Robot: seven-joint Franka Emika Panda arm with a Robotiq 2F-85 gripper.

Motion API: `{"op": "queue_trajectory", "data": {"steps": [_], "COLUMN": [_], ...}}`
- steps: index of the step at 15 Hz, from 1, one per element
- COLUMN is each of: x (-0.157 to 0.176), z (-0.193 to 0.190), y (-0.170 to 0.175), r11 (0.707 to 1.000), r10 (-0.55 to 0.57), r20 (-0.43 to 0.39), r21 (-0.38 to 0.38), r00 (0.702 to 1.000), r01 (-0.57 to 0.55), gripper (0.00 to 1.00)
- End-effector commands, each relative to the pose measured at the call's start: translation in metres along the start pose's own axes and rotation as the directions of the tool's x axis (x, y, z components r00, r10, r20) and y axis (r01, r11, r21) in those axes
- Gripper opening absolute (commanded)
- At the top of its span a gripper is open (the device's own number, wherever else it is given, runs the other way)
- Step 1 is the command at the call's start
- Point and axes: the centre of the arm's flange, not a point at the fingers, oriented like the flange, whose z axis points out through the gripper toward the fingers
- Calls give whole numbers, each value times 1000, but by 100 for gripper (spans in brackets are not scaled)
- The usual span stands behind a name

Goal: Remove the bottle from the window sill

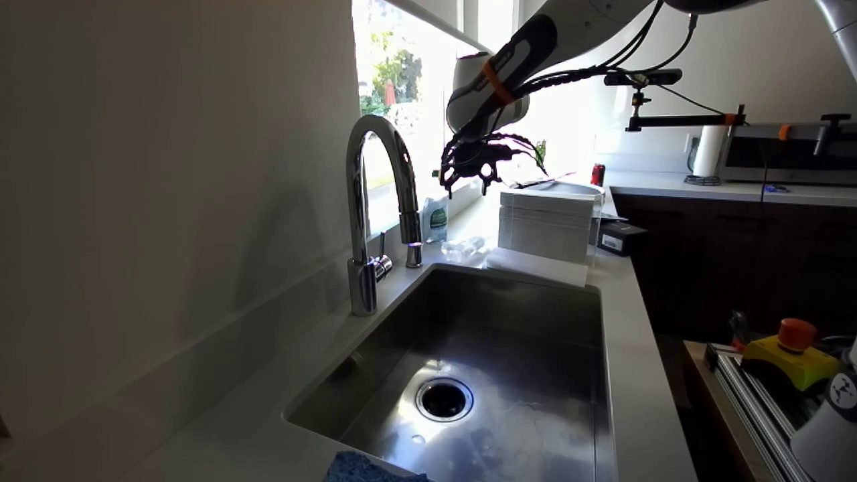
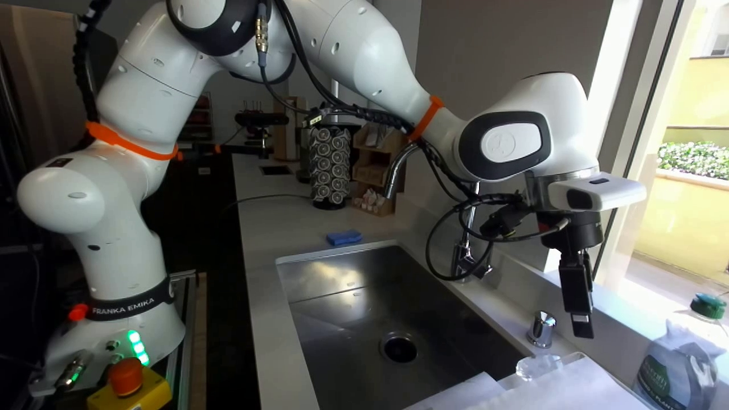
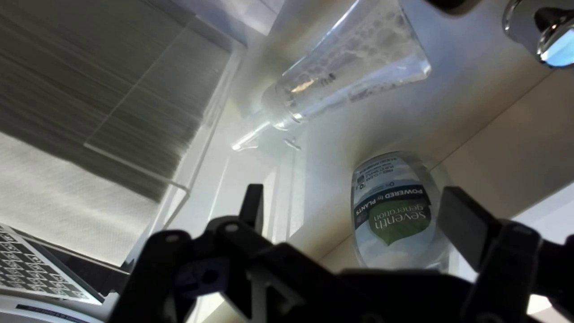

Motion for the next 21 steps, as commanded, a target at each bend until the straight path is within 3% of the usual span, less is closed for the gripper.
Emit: {"op": "queue_trajectory", "data": {"steps": [1, 5, 9, 14, 21], "x": [7, 11, 15, 15, 8], "z": [10, 21, 41, 69, 105], "y": [-2, -1, -1, -2, -5], "r11": [999, 990, 981, 980, 980], "r10": [44, 97, 144, 166, 192], "r20": [37, 81, 145, 200, 215], "r21": [18, 91, 109, 74, 18], "r00": [998, 992, 979, 966, 958], "r01": [-44, -104, -161, -184, -200], "gripper": [100, 100, 100, 100, 100]}}
